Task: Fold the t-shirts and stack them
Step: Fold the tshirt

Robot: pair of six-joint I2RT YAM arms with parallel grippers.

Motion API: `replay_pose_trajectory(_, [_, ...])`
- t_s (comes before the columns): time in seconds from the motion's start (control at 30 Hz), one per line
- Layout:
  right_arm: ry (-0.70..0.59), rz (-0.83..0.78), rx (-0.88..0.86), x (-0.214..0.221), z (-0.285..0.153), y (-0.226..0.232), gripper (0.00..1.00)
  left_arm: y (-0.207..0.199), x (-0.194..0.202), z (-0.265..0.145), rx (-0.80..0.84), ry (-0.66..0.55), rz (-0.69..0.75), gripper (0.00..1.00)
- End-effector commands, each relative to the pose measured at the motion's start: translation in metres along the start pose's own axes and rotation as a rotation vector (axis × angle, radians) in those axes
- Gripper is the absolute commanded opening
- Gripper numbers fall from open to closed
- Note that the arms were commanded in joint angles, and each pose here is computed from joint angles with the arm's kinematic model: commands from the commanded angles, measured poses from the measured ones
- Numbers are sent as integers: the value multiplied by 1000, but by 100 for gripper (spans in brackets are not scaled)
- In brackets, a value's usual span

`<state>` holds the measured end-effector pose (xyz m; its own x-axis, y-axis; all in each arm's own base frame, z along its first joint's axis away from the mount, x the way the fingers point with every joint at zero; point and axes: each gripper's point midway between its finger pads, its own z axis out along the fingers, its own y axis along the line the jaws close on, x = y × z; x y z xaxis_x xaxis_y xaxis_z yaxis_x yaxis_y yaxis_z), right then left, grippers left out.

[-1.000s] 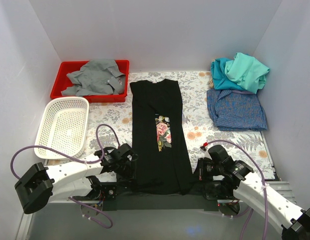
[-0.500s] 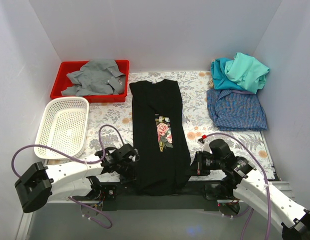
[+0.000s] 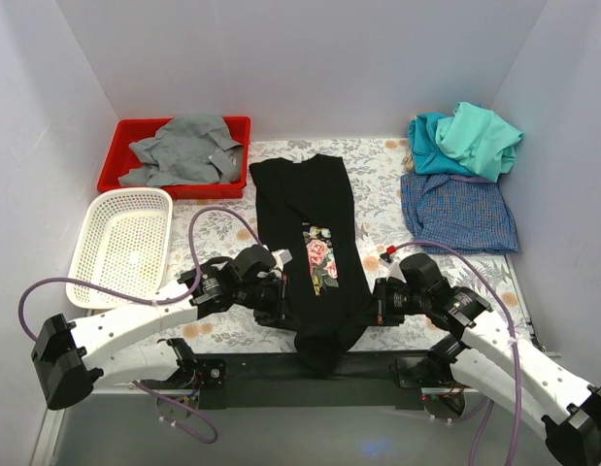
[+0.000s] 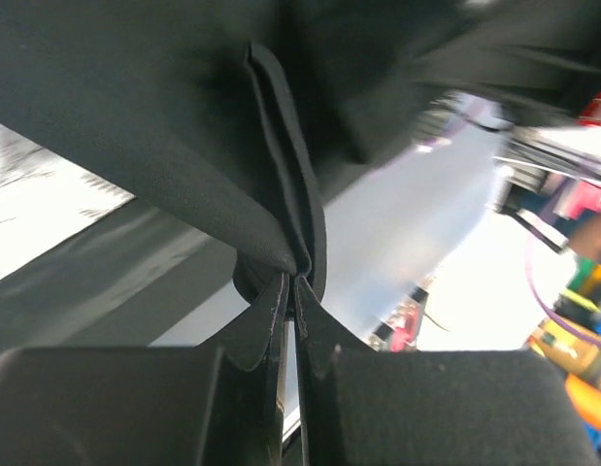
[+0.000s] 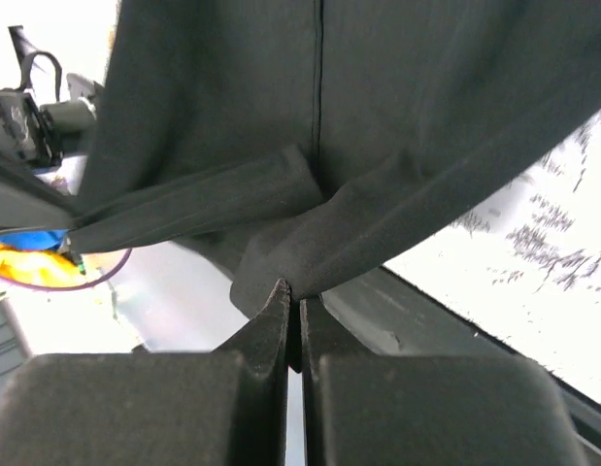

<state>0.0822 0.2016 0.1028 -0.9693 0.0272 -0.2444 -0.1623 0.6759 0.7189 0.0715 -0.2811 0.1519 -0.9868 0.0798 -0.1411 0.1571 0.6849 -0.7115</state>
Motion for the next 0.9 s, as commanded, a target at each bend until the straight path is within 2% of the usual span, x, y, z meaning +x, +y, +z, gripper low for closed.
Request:
replay_pose_trajectory(0.0, [-81, -93, -3, -26, -5, 16, 1, 32, 6, 3, -156, 22, -27, 0])
replay_pose_trajectory(0.17, [-116, -150, 67, -45, -3, 12, 1, 48, -6, 8, -260, -25, -38, 0])
replay_pose_trajectory(0.43, [-133, -236, 227, -84, 10, -1, 1, 63, -67, -4, -461, -260, -59, 0])
replay_pose_trajectory(0.87, [-127, -307, 301, -158, 22, -3, 1, 109, -135, -11, -569, -258, -104, 0])
